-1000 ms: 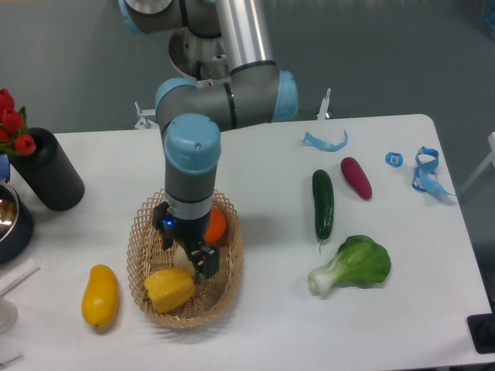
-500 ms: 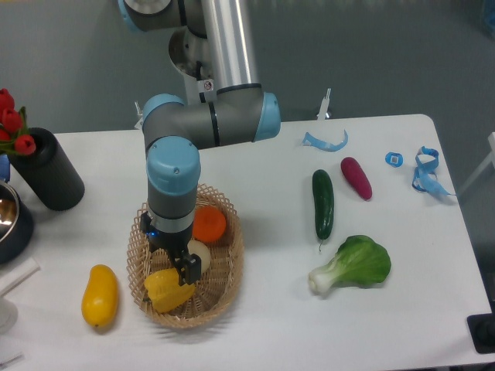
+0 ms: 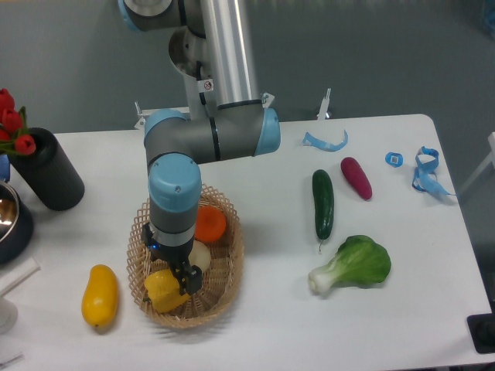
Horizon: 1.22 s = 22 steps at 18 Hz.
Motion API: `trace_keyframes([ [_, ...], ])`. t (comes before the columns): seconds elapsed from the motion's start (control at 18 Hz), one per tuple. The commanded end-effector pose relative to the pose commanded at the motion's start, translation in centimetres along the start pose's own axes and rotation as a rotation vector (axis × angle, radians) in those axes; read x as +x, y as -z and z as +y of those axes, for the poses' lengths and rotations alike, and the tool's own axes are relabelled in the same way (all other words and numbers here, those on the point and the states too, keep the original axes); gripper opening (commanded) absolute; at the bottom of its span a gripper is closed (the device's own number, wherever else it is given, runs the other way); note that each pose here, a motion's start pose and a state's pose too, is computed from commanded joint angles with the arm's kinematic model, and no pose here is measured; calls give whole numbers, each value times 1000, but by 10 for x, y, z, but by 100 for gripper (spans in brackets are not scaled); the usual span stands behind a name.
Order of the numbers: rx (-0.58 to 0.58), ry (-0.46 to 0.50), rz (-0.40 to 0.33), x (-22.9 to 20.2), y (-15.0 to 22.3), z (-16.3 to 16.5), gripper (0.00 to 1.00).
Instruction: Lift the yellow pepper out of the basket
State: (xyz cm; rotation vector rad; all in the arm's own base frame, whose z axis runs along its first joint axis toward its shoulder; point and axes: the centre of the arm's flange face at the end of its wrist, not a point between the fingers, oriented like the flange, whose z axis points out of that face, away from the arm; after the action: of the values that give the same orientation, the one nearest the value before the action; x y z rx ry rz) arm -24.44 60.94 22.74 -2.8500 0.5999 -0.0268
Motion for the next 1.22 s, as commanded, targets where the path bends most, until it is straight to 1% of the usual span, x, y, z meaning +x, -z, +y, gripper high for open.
trace_keyframes([
  [0.33, 0, -7, -2, 0, -8, -3, 100],
  [0.56, 3, -6, -9, -5, -7, -6, 100],
  [0.67, -9, -7, -19, -6, -7, -5, 92],
  [0.78, -50, -11, -43, -7, -8, -4, 85],
  [0.83, -61, -15, -48, -5, -9, -6, 80],
  [0.94, -61, -12, -51, -4, -7, -7, 69],
  [1.0, -60, -6, -52, -4, -6, -7, 66],
  [1.17, -55, 5, -56, -4, -3, -7, 49],
  [1.22, -55, 5, -56, -4, -3, -7, 47],
])
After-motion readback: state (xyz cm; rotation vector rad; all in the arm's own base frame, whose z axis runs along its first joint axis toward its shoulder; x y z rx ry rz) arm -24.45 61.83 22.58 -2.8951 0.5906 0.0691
